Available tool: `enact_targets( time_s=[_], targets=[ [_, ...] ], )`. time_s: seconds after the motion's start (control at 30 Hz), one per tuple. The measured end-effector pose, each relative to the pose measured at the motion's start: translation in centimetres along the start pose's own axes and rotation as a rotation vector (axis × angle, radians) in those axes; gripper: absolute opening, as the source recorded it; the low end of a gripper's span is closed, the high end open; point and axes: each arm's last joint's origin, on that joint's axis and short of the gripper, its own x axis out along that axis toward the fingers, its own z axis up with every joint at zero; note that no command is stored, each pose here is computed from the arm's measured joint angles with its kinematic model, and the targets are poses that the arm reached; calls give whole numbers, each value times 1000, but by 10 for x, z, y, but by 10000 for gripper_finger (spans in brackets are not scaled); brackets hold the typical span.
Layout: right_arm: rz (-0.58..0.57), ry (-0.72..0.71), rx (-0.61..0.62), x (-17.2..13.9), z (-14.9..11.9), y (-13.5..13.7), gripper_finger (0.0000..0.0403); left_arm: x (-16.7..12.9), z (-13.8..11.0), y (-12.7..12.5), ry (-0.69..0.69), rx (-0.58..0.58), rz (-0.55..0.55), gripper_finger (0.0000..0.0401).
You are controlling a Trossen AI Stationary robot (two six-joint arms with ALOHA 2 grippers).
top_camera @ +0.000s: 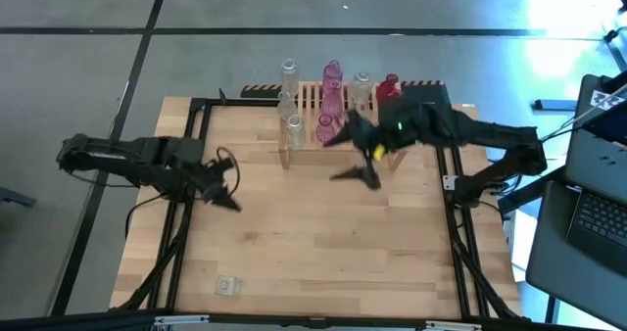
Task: Sort vases onto shelf
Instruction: Put the transparent vase on the shelf aligned with the other transparent vase
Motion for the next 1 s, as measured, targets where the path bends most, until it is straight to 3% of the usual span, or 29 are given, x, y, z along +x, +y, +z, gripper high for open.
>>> enact_targets(
  time_s=[0.17,0.4,0.5,0.6,0.73,1.0],
  targets=[
    [-14,57,-102,6,-2,32,335,22,-37,-5,248,-215,90,0],
    [-54,180,-162,8,-11,61,335,69,-103,4,562,-425,434,0],
    [-69,216,-191,8,-14,72,335,85,-126,7,639,-467,504,0],
    [-69,243,-213,7,-17,80,335,102,-144,7,633,-504,503,0],
    [-55,259,-229,6,-18,87,335,131,-161,16,621,-551,421,0],
    [-49,265,-235,6,-19,89,335,161,-164,49,410,-434,487,0]
  ],
)
